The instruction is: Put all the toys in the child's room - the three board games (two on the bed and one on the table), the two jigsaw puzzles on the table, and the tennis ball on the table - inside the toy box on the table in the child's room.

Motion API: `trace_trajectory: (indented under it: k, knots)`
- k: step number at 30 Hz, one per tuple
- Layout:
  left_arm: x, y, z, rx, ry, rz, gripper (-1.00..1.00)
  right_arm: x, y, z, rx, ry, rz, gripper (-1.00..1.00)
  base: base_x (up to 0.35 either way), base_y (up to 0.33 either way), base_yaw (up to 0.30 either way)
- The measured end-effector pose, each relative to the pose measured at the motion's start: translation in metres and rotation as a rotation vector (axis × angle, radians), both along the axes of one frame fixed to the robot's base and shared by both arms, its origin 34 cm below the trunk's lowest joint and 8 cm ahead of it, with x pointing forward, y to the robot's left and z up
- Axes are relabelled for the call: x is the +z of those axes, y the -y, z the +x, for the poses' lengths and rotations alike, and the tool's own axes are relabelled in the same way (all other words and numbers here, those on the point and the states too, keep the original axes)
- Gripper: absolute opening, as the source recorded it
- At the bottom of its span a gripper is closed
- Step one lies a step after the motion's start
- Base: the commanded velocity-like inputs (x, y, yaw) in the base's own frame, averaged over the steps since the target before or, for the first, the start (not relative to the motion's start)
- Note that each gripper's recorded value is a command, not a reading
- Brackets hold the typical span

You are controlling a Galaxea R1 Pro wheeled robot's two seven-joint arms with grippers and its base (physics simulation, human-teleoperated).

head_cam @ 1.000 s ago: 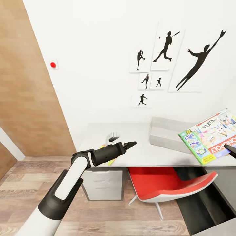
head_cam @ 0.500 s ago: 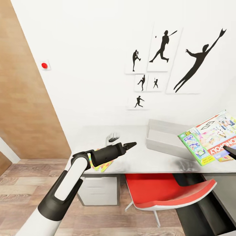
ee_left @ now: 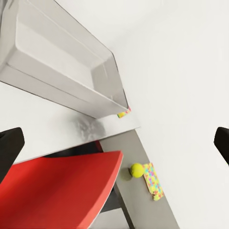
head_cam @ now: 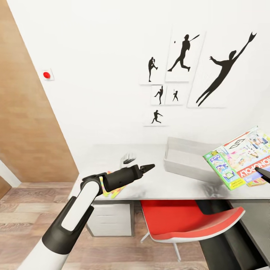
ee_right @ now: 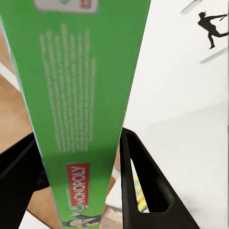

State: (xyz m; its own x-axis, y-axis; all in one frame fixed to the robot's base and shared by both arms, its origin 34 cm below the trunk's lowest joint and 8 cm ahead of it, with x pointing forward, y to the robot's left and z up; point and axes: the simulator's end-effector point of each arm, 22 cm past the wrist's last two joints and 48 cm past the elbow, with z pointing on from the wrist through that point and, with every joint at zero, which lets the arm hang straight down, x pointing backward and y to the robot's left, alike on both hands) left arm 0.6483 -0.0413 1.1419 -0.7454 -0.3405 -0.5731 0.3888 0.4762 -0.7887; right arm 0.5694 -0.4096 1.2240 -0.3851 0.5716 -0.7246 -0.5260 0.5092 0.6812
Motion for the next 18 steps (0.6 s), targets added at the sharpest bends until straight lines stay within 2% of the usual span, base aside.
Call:
trace_trajectory:
  k: [5,12,18]
  knots:
    - [-0.0025,-0.0009,-0.0005,0.002,-0.004,0.003,1.00,0.0002,-0.0004,-0.0001,0.001,0.001,0.000,-1.00,0.018,-0.052,-0.020]
    - [-0.0029,-0.0004,-0.0010,0.001,-0.005,0.004,1.00,0.0009,-0.0007,-0.0005,0.003,0.003,0.000,-1.00,0.004,-0.011,-0.135]
    - [-0.0027,0.0009,-0.0014,0.001,-0.004,0.006,1.00,0.0016,-0.0016,-0.0011,0.006,0.006,0.003,-1.00,0.049,-0.050,-0.052]
